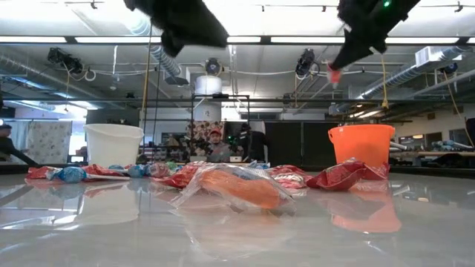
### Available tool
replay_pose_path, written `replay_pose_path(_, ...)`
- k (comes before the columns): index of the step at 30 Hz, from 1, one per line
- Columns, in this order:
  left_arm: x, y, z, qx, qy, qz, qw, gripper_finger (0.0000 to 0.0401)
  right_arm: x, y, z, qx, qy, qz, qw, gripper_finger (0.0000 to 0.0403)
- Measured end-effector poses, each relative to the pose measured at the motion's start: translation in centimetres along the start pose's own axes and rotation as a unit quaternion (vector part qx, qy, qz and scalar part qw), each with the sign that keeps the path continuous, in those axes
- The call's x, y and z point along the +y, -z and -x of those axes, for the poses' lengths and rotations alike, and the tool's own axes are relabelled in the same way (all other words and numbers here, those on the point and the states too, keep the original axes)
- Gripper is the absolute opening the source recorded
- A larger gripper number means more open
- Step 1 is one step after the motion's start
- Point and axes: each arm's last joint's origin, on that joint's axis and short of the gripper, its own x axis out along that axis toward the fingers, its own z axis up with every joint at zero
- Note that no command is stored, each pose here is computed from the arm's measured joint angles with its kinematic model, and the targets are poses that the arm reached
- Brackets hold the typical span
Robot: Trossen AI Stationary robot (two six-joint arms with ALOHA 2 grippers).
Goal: Sort candy by brand, put in halloween buckets
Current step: Put the red gummy into the top orange bucket
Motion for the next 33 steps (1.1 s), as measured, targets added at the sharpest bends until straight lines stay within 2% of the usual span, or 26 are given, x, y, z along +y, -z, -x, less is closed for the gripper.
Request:
replay_pose_path(3, -1.2, 1.2, -1.4, 0.015, 0.008, -0.004, 1.0, 0.0101, -2.7, -1.2, -0.8, 0.031, 0.052, -0.033, 0.998, 0.0007)
replay_pose_path(6, -1.9, 2.5, -2.8, 0.037, 0.009, -0.009, 0.999, 0.0101, -5.2, -1.4, -2.6, 0.067, 0.072, -0.07, 0.993, 0.0008)
replay_pose_path(10, -2.4, 3.4, -3.7, 0.055, 0.019, -0.002, 0.998, 0.0101, -8.0, -0.6, -5.4, 0.125, 0.101, -0.114, 0.98, 0.0008)
replay_pose_path(14, -2.3, 3.7, -3.6, 0.068, 0.018, 0.016, 0.997, 0.0101, -10.1, 0.6, -8.0, 0.18, 0.138, -0.132, 0.965, 0.0009)
replay_pose_path(18, -2.8, 3.8, -3.5, 0.075, 0.039, 0.015, 0.996, 0.0101, -11.2, 1.9, -10.5, 0.227, 0.139, -0.139, 0.954, 0.001)
replay_pose_path(22, -3.2, 4.4, -3.7, 0.088, 0.046, 0.008, 0.995, 0.0101, -11.6, 2.5, -12.4, 0.246, 0.121, -0.128, 0.953, 0.0025)
replay_pose_path(27, -3.8, 5.5, -4.4, 0.105, 0.046, -0.005, 0.993, 0.0102, -11.7, 2.3, -12.3, 0.237, 0.107, -0.125, 0.958, 0.0078)
replay_pose_path(30, -4.2, 6.3, -4.8, 0.121, 0.053, -0.012, 0.991, 0.0102, -11.8, 1.7, -11.0, 0.21, 0.105, -0.127, 0.964, 0.0112)
replay_pose_path(33, -4.7, 7.1, -5.5, 0.138, 0.086, -0.015, 0.987, 0.0102, -11.7, 1.0, -9.1, 0.173, 0.088, -0.135, 0.972, 0.014)
